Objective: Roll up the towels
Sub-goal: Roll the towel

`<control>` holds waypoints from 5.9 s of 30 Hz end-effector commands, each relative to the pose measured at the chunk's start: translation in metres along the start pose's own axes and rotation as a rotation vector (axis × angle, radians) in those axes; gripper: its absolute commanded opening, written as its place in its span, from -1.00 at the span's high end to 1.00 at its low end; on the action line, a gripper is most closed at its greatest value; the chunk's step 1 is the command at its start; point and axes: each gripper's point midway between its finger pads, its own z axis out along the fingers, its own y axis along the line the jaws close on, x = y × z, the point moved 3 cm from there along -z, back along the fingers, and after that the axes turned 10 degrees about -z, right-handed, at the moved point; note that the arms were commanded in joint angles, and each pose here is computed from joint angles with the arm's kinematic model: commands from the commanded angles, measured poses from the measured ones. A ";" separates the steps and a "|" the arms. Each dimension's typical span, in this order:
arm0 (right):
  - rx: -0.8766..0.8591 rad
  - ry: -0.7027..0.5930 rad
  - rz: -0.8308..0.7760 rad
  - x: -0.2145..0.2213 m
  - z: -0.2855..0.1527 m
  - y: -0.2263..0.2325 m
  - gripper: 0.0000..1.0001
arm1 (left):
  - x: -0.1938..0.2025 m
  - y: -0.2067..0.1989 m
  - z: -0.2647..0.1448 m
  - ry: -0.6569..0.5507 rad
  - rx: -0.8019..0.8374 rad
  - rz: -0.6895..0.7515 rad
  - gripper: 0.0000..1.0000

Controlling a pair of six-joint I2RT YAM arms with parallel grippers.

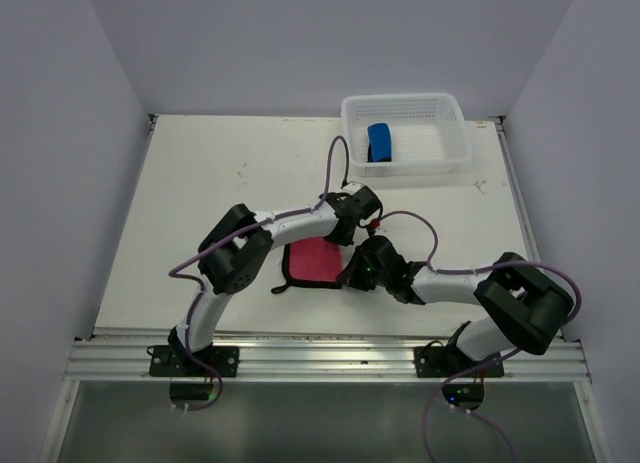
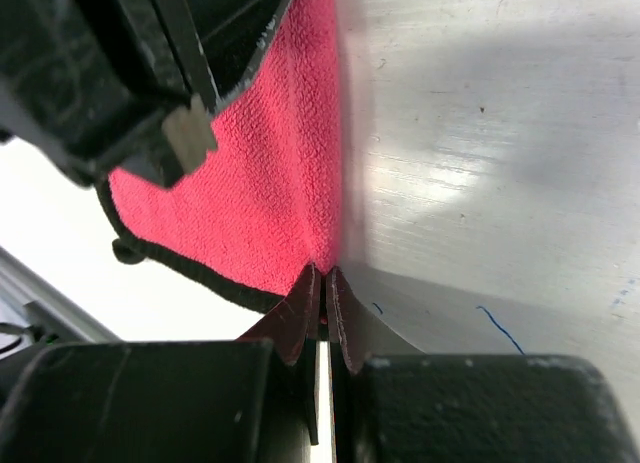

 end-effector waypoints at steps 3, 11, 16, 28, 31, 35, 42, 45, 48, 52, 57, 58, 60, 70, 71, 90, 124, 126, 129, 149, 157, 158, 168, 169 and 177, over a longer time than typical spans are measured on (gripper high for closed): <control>0.148 0.065 -0.110 0.024 -0.007 -0.033 1.00 | 0.010 0.022 0.024 0.087 -0.078 -0.027 0.59; 0.186 0.060 -0.219 0.021 -0.014 -0.032 1.00 | -0.010 0.007 0.008 0.099 0.037 -0.116 0.91; 0.233 0.061 -0.342 0.014 -0.029 -0.031 1.00 | -0.024 -0.005 -0.002 0.117 0.159 -0.196 1.00; 0.451 -0.016 -0.624 -0.016 -0.070 -0.019 1.00 | -0.065 -0.015 -0.039 -0.014 0.401 -0.307 1.00; 0.495 -0.010 -0.667 -0.014 -0.075 -0.021 1.00 | -0.068 -0.019 -0.041 -0.025 0.443 -0.309 1.00; 0.561 -0.009 -0.715 -0.011 -0.077 -0.028 1.00 | -0.073 -0.021 -0.041 -0.045 0.492 -0.303 1.00; 0.665 -0.012 -0.829 -0.010 -0.078 -0.028 1.00 | -0.068 -0.020 -0.032 -0.054 0.545 -0.279 1.00; 0.723 -0.021 -0.905 -0.009 -0.077 -0.028 1.00 | -0.069 -0.020 -0.028 -0.065 0.581 -0.273 1.00; 0.777 -0.023 -0.992 -0.006 -0.077 -0.026 1.00 | -0.073 -0.020 -0.027 -0.083 0.615 -0.263 1.00; 0.800 -0.018 -1.062 -0.001 -0.073 -0.019 1.00 | -0.077 -0.018 -0.029 -0.098 0.655 -0.254 1.00; 0.818 -0.005 -1.139 0.007 -0.069 -0.010 1.00 | -0.077 -0.016 -0.030 -0.106 0.668 -0.228 1.00; 0.818 0.001 -1.150 0.007 -0.067 -0.007 1.00 | -0.077 -0.014 -0.031 -0.110 0.668 -0.224 1.00; 0.830 0.021 -1.185 0.012 -0.062 -0.006 1.00 | -0.075 -0.012 -0.028 -0.106 0.663 -0.212 1.00; 0.924 0.130 -1.378 0.034 -0.039 0.001 1.00 | -0.058 0.002 -0.011 -0.081 0.638 -0.186 1.00; 0.928 0.139 -1.391 0.036 -0.037 0.001 1.00 | -0.063 -0.001 -0.012 -0.105 0.658 -0.185 1.00; 0.912 0.196 -1.403 0.057 -0.019 0.008 0.88 | -0.031 0.020 0.021 -0.106 0.590 -0.177 1.00; 0.210 -0.089 -0.170 -0.030 -0.057 0.011 0.36 | 0.004 0.043 0.035 -0.099 0.525 -0.231 1.00; 0.181 -0.095 -0.075 -0.035 -0.051 0.003 0.29 | 0.006 0.045 0.036 -0.096 0.520 -0.233 1.00; 0.163 -0.097 0.067 -0.040 -0.043 -0.011 0.23 | 0.007 0.046 0.037 -0.100 0.520 -0.238 1.00; 0.133 -0.084 0.279 -0.043 -0.016 -0.039 0.21 | 0.016 0.051 0.043 -0.086 0.495 -0.245 1.00; 0.096 -0.113 0.285 -0.051 -0.021 -0.031 0.20 | 0.017 0.053 0.045 -0.089 0.480 -0.257 1.00; 0.093 -0.118 0.284 -0.053 -0.021 -0.030 0.20 | 0.018 0.053 0.045 -0.089 0.478 -0.256 1.00; 0.042 -0.096 0.282 -0.056 -0.021 -0.018 0.21 | 0.018 0.056 0.046 -0.092 0.460 -0.264 1.00; 0.037 -0.096 0.282 -0.057 -0.021 -0.016 0.21 | 0.019 0.056 0.046 -0.091 0.459 -0.264 1.00; 0.001 -0.084 0.302 -0.057 -0.022 -0.009 0.21 | 0.020 0.060 0.049 -0.096 0.433 -0.278 1.00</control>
